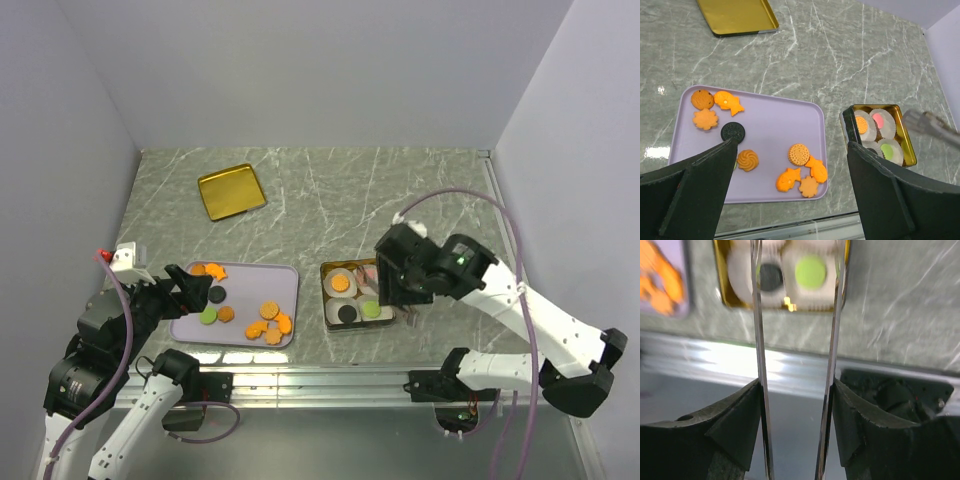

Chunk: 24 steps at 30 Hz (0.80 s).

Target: Pack the cookies

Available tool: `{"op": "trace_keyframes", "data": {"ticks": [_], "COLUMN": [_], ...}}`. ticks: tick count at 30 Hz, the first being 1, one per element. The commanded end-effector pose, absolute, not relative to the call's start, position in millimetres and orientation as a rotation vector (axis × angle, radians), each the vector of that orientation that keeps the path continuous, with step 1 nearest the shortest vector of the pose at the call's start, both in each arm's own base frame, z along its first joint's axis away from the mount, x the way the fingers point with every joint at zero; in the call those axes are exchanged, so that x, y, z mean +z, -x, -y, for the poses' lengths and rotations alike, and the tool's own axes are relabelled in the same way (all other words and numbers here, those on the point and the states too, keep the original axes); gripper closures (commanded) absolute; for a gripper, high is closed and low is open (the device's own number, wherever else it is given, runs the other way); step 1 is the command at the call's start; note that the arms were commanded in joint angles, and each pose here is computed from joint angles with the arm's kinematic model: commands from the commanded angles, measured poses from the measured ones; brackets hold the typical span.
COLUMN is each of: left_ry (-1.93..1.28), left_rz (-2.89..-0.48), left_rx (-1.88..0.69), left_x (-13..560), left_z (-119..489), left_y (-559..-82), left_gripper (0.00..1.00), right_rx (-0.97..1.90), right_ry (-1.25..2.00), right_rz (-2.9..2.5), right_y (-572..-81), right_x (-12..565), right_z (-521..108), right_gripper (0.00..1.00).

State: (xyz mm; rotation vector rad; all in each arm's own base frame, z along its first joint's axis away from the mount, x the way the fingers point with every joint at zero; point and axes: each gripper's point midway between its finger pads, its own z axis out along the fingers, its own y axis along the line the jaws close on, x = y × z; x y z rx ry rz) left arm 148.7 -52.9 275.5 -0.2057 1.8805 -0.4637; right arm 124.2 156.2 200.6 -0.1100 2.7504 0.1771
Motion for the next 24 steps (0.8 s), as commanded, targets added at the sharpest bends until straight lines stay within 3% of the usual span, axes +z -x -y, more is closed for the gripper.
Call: {"op": "trace_keyframes", "data": {"ticks": [1, 15, 24], "left_ry": [0.210, 0.198, 0.189], "left_rz": [-1.856, -1.848, -1.837], "left_rx": [-0.462, -0.469, -0.476], "left_x": [284.5, 285.7, 287.4], "left_z": [51.7, 52.9, 53.4], "left_y": [-150.6, -149.7, -148.4], "left_gripper": [0.03, 0.02, 0.01], "right_rx": [0.109, 0.018, -0.173], "right_ry": [0.040, -0.492, -0.708], "right_rz": [-2.661, -2.659, -2.666], "right_y": [-146.9, -271.4, -307.3], "right_x": [221.7, 168.1, 121.4], "right_z": [-129.3, -32.1, 28.1], "right_gripper": [0.38, 0.39, 0.41]}}
